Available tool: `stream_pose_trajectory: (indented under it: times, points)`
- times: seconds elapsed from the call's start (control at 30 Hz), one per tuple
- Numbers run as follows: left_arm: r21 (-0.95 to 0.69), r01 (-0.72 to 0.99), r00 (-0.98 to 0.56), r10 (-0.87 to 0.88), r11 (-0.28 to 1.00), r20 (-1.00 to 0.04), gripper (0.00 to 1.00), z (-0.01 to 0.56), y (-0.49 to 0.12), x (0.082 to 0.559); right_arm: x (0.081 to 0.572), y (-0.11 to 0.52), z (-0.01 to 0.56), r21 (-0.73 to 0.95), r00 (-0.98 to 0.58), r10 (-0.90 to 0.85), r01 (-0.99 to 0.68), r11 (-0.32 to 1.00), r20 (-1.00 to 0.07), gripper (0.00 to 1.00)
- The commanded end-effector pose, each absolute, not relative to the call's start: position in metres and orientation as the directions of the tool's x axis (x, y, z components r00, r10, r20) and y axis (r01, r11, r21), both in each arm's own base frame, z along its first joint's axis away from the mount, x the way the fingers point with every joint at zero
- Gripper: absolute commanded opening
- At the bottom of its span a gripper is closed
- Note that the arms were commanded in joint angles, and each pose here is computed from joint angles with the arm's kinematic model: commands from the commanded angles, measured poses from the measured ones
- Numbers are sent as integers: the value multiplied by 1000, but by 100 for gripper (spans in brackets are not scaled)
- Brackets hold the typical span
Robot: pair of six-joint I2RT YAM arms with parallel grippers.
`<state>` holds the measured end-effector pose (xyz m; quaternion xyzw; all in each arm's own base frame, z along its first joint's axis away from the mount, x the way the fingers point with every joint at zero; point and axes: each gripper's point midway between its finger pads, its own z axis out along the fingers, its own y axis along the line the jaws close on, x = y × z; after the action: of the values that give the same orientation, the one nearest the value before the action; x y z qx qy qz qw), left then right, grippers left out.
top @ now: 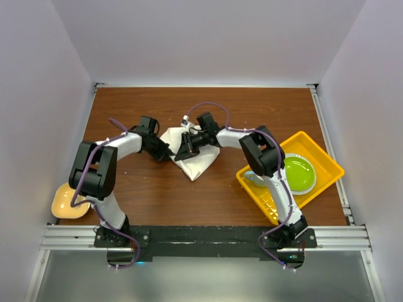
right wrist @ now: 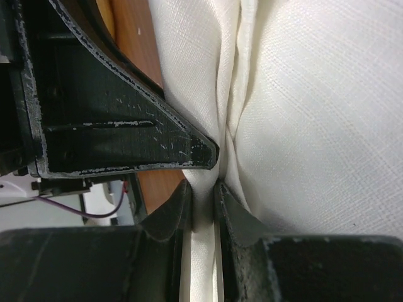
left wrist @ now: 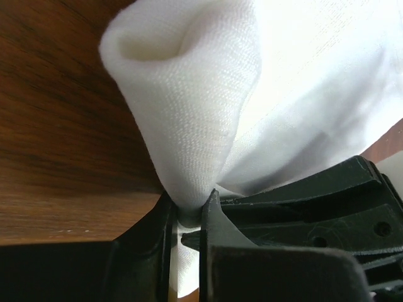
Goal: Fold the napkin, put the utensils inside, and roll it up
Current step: Roll the napkin with the utensil
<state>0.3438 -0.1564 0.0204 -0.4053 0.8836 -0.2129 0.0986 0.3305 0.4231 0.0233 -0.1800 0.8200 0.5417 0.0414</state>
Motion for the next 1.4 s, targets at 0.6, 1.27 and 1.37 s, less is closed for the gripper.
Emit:
stream_pose_trajectory:
  times: [0.6,1.27,1.37]
  points:
    - [-330,-723,-661,-747,608,73,0,24,-162,308,315,427,45,-10,-414,-544,-789,615,-730,67]
    - [-415,-650,-676,-734,637,-68,21,53,-141,329,302,392,-17,-27,-517,-508,-682,731,-689,0]
    - [-436,-650,-644,-756,622,-118,39,62,-120,334,304,384,-19,126,-601,-427,-665,736,-676,0]
